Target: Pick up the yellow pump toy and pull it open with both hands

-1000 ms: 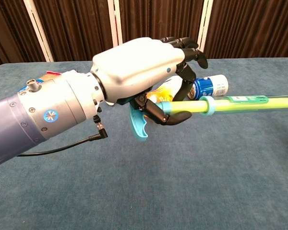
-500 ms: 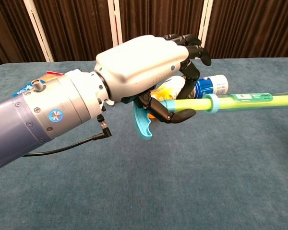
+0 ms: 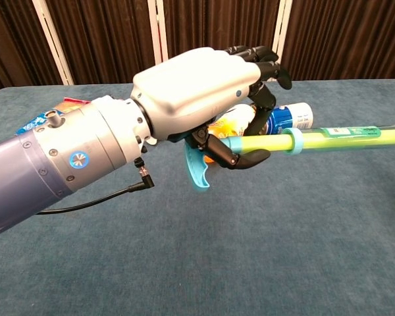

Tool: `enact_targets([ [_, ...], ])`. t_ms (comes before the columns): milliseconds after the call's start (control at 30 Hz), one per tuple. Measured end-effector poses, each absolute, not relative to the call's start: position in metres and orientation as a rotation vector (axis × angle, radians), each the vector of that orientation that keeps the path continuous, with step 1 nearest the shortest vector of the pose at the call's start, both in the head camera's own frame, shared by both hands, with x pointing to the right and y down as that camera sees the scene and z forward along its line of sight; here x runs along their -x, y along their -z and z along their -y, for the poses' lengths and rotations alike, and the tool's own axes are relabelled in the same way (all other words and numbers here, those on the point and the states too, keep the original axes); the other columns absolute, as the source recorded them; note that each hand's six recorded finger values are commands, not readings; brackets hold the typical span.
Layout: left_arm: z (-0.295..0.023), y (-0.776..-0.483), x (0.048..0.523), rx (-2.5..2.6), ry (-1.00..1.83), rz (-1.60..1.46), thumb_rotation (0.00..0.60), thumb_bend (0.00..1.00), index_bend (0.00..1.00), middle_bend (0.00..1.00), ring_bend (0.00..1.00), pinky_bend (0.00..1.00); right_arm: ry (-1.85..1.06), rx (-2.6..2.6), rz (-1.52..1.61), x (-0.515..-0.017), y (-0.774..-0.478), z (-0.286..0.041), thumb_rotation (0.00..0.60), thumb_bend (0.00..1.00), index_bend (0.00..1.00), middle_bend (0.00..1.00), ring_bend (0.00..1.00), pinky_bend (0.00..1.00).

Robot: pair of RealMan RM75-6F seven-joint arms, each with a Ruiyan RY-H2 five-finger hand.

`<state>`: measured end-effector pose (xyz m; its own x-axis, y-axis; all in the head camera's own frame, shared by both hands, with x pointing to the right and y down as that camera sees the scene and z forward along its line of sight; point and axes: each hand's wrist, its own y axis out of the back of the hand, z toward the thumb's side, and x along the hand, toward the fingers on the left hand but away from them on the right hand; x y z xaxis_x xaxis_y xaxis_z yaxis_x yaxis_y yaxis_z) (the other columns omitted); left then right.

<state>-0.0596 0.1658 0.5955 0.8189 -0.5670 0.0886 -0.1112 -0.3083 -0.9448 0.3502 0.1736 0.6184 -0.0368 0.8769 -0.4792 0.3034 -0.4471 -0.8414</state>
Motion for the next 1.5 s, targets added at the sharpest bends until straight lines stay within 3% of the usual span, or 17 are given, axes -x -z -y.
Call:
enact_targets([
  [433, -0.163, -0.594, 0.073, 1.840, 0.509, -0.521, 0.600, 0.39, 0.64, 0.15, 0.00, 0.08, -1.537, 1.723, 1.237, -0.357, -0.618, -0.174, 0.600, 0.47, 0.67, 0.03, 0.00, 0.00],
  [900, -0.162, -0.601, 0.106, 1.843, 0.573, -0.536, 0.600, 0.39, 0.64, 0.15, 0.00, 0.08, -1.607, 1.644, 1.257, -0.375, -0.616, -0.170, 0.600, 0.47, 0.71, 0.04, 0.00, 0.00],
  [1500, -0.161, -0.616, 0.177, 1.832, 0.714, -0.578, 0.600, 0.39, 0.64, 0.15, 0.00, 0.08, -1.701, 1.390, 1.297, -0.414, -0.589, -0.173, 0.600, 0.48, 0.77, 0.05, 0.00, 0.00],
])
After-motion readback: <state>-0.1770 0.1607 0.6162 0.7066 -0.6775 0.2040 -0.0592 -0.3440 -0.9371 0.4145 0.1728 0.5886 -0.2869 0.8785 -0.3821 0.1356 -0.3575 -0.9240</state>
